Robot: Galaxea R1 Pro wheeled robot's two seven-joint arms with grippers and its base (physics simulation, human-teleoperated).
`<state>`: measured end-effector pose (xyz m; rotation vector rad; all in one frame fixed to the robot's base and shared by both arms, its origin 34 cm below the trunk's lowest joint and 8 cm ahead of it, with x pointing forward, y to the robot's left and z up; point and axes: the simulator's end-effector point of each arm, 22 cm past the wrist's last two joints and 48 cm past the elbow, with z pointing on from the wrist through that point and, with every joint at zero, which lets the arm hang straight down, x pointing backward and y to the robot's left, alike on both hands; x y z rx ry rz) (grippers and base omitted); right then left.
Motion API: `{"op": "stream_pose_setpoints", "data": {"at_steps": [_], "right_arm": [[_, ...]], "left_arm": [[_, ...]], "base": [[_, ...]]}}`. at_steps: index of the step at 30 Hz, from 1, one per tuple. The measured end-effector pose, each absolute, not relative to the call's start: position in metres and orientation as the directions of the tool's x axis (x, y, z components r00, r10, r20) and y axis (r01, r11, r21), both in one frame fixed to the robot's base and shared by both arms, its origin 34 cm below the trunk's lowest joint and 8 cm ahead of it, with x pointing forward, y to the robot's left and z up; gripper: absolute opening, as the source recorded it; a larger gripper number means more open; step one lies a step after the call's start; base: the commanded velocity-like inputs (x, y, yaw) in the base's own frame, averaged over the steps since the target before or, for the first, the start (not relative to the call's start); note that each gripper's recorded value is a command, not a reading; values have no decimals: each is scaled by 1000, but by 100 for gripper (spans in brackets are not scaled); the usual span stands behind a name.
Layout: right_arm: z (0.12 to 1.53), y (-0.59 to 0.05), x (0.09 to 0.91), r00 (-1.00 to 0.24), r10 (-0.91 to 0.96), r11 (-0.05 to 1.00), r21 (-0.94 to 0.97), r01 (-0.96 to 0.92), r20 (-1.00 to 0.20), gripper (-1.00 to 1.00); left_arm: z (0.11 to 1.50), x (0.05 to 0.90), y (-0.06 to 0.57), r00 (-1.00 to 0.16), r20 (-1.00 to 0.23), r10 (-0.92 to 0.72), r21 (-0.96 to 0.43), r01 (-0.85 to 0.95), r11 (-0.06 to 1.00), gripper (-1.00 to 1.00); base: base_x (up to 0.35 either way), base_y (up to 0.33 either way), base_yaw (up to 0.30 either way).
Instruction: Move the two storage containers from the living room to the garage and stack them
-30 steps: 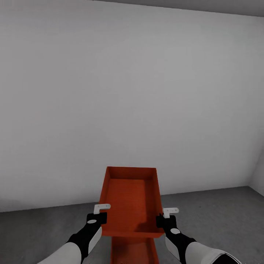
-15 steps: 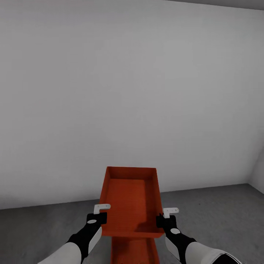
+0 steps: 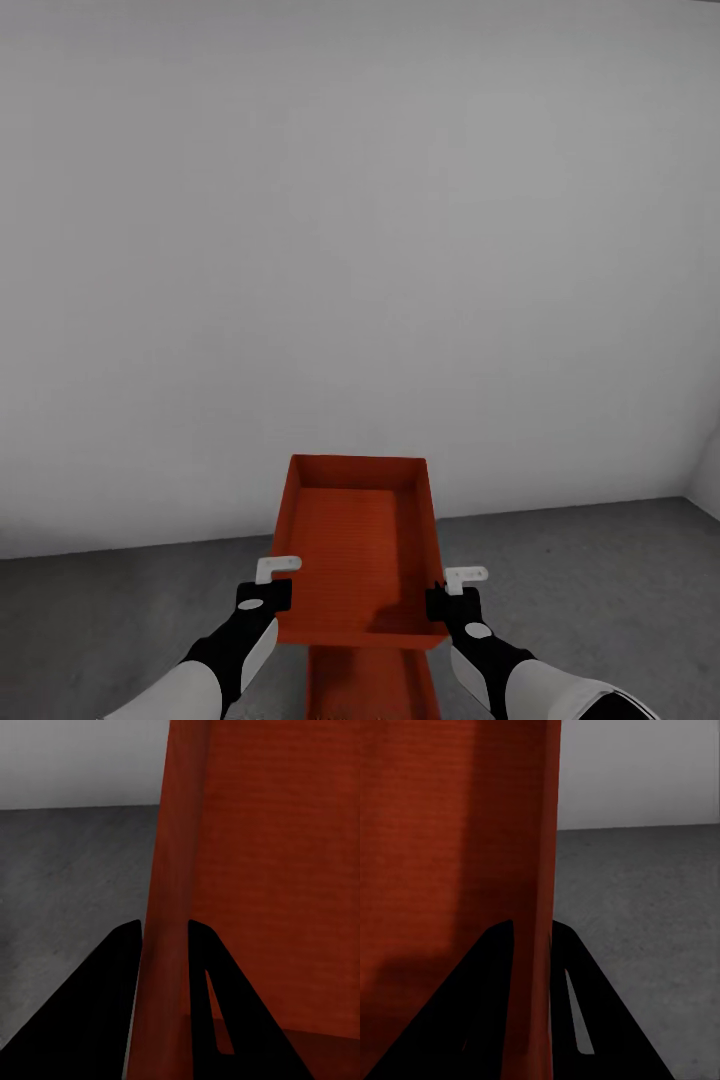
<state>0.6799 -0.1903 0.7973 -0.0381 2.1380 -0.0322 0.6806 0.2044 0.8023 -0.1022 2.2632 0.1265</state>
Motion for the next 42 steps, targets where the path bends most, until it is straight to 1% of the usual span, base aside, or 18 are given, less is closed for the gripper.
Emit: {"op": "stream_pose_setpoints", "data": {"at_steps": [27, 42], "right_arm": [[774, -190, 673, -573, -41, 999, -38, -17, -819, -100], [762, -191, 669, -592, -43, 999, -39, -19, -804, -100]], "left_arm": [[779, 674, 204, -672, -740, -32, 61, -114, 992, -100], [766, 669, 204, -690, -723, -32, 64, -113, 992, -100]], "base": [[0, 0, 66], [0, 0, 7]]}}
